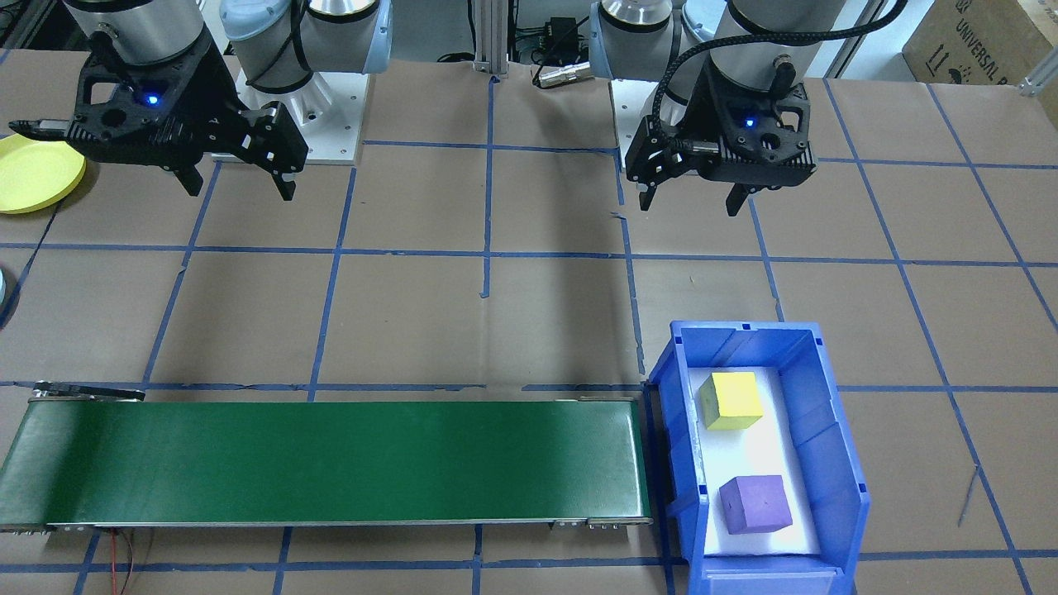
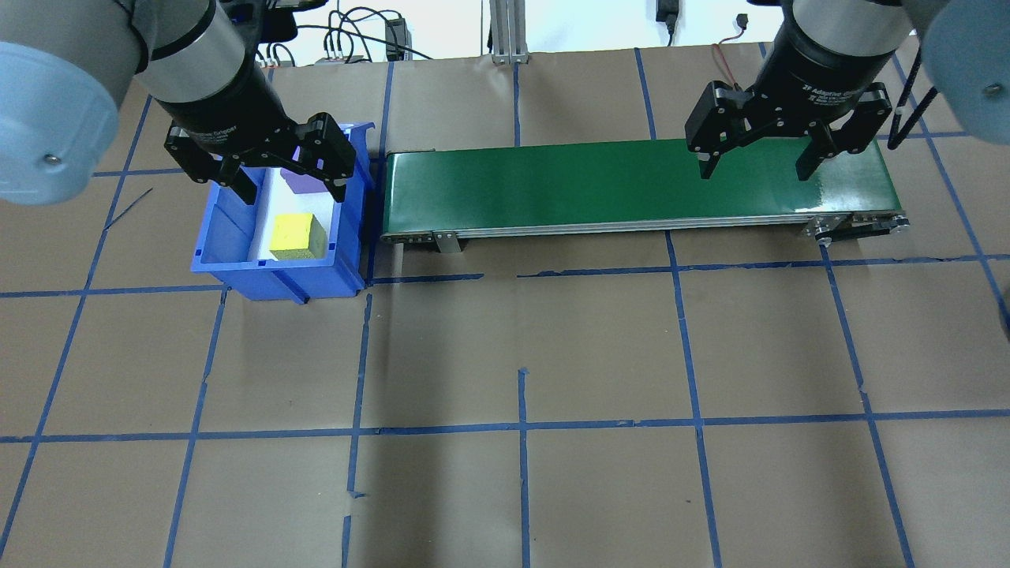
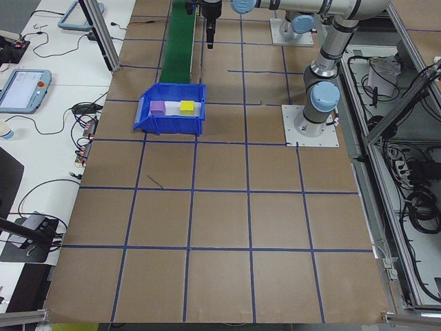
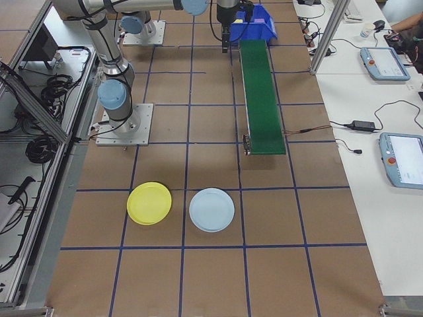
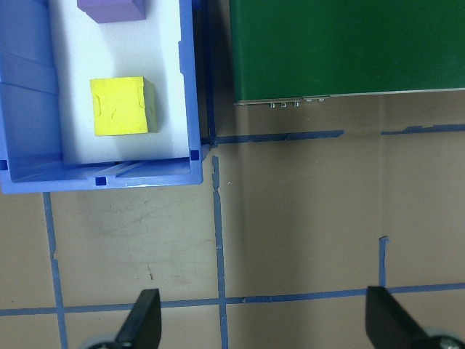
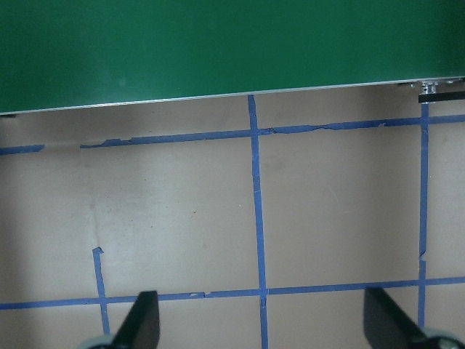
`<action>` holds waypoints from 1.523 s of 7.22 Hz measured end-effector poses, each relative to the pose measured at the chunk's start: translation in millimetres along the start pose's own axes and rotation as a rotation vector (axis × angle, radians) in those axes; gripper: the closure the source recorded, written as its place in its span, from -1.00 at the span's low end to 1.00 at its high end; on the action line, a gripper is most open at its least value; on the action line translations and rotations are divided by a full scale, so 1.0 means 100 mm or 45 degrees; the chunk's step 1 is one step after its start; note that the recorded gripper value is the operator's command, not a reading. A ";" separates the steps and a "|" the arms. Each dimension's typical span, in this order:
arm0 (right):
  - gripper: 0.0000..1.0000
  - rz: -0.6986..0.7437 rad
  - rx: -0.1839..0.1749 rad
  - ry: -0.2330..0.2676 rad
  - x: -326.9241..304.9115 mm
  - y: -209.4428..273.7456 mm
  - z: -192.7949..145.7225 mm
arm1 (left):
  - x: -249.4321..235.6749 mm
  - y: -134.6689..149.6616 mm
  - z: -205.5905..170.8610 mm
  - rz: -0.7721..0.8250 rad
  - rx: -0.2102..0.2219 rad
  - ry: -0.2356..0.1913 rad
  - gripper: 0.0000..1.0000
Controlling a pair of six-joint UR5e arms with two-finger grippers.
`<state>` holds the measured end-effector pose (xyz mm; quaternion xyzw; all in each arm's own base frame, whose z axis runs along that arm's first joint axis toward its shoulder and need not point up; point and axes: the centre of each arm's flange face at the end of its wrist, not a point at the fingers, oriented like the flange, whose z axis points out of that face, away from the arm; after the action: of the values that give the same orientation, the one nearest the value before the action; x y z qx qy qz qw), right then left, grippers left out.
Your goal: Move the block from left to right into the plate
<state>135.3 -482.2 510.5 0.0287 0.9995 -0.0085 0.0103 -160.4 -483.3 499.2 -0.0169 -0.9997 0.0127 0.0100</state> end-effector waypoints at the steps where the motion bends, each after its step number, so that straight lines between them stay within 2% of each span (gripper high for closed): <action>1: -1.00 0.000 0.000 0.000 0.00 0.00 0.00 | 0.00 0.00 0.00 0.001 -0.002 -0.002 -1.00; 6: -1.00 0.000 -0.001 0.000 0.00 0.00 0.00 | -0.08 -0.06 0.00 -0.021 0.003 -0.005 -1.00; 8: -1.00 0.000 -0.001 0.000 0.00 0.00 0.00 | -0.29 -0.44 0.15 -0.064 0.016 -0.008 -1.00; 10: -1.00 0.000 -0.002 0.000 0.00 0.00 0.01 | -0.52 -0.92 0.38 -0.049 0.083 -0.014 -1.00; 11: -1.00 -0.001 -0.002 0.000 0.00 0.00 0.01 | -0.69 -1.16 0.66 -0.044 0.117 -0.020 -1.00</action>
<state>135.5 -482.1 509.7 0.0285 0.9995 -0.0077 0.0102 -97.1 -603.1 435.3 0.0009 -0.9983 0.0586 0.0031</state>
